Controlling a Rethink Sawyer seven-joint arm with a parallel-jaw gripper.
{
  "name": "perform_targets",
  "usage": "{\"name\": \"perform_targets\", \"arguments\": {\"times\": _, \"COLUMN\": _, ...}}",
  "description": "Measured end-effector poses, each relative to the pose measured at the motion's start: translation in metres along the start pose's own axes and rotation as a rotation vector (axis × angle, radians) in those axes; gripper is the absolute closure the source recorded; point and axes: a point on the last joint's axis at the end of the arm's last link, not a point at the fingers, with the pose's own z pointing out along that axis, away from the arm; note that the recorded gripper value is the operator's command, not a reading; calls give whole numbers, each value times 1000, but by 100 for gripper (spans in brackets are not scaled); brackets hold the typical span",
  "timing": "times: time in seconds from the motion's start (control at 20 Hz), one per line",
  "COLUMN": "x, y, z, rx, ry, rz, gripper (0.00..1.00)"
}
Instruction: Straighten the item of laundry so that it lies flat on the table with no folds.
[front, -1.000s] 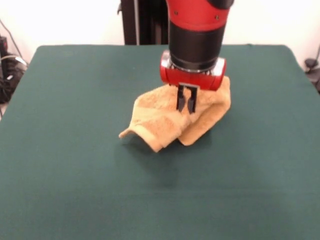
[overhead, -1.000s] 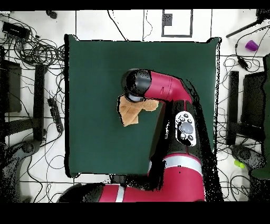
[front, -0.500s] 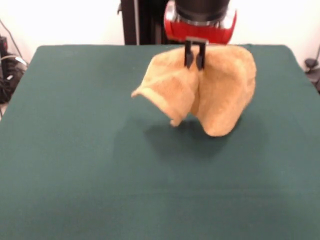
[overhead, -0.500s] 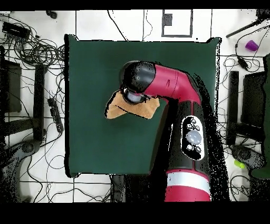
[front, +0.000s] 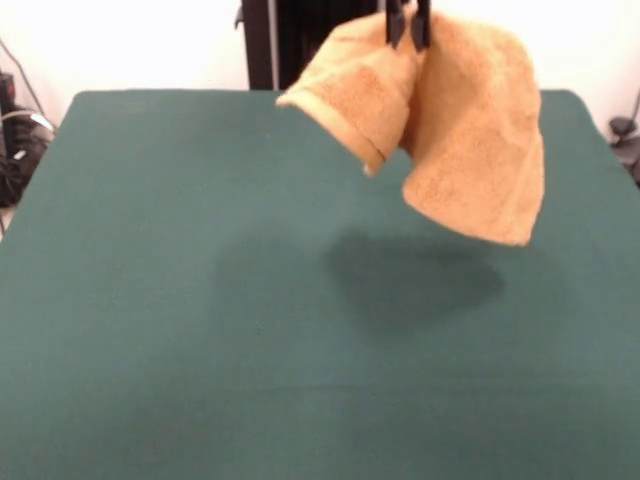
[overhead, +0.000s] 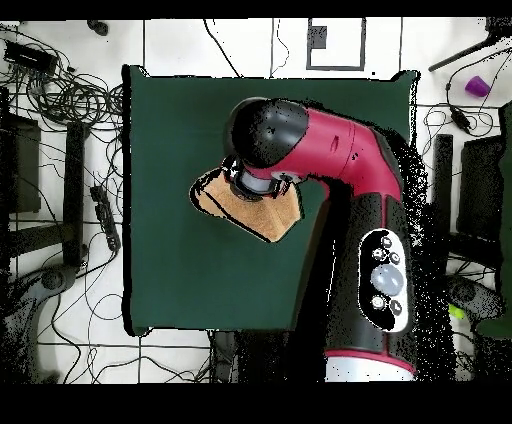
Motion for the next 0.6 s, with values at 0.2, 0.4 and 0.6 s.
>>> {"name": "perform_targets", "arguments": {"times": 0.2, "x": -4, "y": -8, "z": -27, "rx": -8, "ry": -8, "rz": 9, "gripper": 100}}
{"name": "perform_targets", "arguments": {"times": 0.4, "x": -10, "y": -17, "z": -46, "rx": -16, "ry": -27, "rz": 20, "gripper": 100}}
{"name": "perform_targets", "arguments": {"times": 0.6, "x": -16, "y": -27, "z": -59, "rx": -23, "ry": -52, "rz": 33, "gripper": 100}}
